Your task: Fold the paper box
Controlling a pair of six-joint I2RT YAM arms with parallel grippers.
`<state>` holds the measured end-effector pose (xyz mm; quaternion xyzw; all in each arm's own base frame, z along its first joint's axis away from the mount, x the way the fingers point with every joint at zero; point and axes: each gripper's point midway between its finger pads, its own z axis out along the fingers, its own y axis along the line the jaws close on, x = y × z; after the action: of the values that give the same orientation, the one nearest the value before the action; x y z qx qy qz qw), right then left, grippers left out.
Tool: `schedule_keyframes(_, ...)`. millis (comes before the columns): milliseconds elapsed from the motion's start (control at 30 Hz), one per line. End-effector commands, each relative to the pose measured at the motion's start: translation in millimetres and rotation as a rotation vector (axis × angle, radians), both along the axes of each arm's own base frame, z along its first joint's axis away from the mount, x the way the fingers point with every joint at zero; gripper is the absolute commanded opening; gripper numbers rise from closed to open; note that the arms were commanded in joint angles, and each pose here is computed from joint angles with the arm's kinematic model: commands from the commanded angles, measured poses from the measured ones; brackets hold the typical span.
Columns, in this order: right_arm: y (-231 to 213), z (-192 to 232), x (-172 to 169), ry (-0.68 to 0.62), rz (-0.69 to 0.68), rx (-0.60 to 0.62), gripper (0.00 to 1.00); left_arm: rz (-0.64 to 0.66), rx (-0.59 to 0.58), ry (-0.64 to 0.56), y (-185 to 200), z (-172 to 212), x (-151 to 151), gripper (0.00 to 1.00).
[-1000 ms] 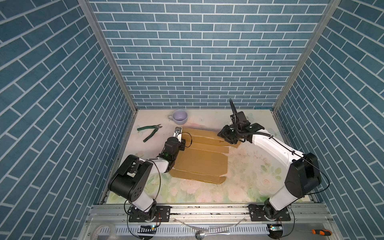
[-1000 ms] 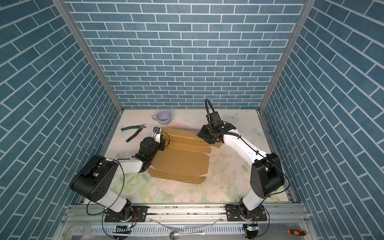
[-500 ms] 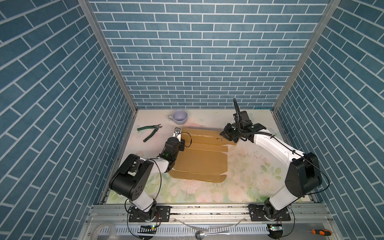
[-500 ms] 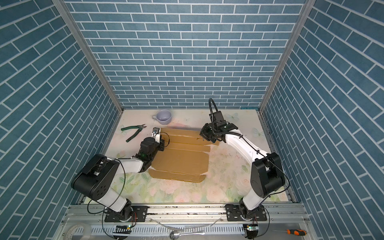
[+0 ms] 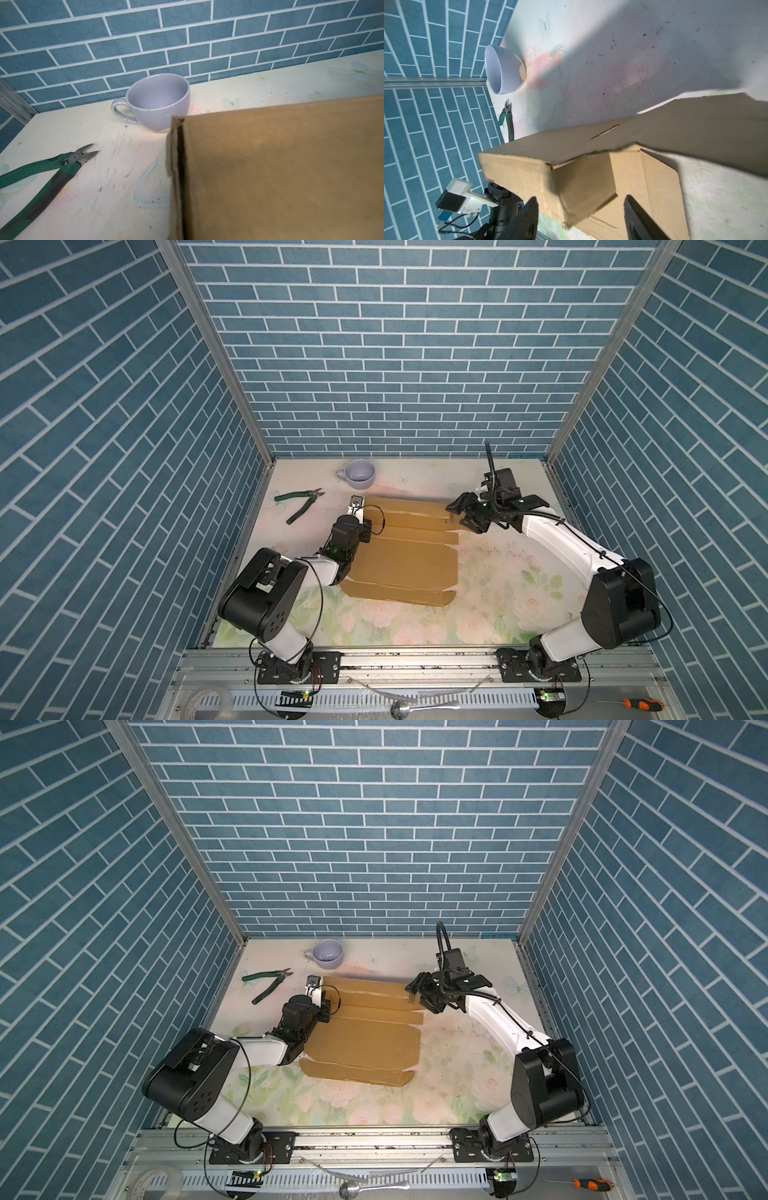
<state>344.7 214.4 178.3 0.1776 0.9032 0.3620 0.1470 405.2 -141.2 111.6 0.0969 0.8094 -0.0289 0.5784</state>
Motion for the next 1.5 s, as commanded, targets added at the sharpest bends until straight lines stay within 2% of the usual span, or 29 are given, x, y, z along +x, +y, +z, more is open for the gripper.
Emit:
schedule_keyframes(0,-14.4,5.0,-16.6,-0.018,0.031,0.018,0.66,-0.015,0.014,0.025,-3.3,-6.4,-3.0,0.00)
schedule_keyframes(100,-38.8,-10.0,-26.2,0.010,-0.016,-0.021,0.63,-0.022,0.011,0.025,-5.6,-4.2,-1.6,0.00)
schedule_keyframes(267,-70.1,-59.9,-39.8,0.084,-0.141,-0.099,0.41,-0.030,0.012,0.035,-7.7,-4.3,-0.3,0.00)
schedule_keyframes(367,-64.0,-84.3,-38.3,0.103,-0.173,-0.068,0.35,-0.037,0.013,0.045,-9.0,-5.1,-0.2,0.00)
schedule_keyframes(633,-51.9,-124.0,-21.0,0.126,-0.217,-0.124,0.33,-0.052,0.019,0.067,-12.8,-9.5,1.3,0.00)
schedule_keyframes(1000,-34.1,-152.8,-4.2,0.118,-0.204,-0.080,0.34,-0.054,0.017,0.080,-14.0,-15.0,2.0,0.00)
schedule_keyframes(1233,-16.5,-148.1,4.3,0.078,-0.160,-0.031,0.29,-0.053,0.015,0.083,-14.1,-16.8,2.6,0.00)
schedule_keyframes(1467,-0.9,-118.5,8.8,-0.005,-0.108,0.047,0.26,-0.055,0.006,0.084,-15.4,-18.0,3.1,0.00)
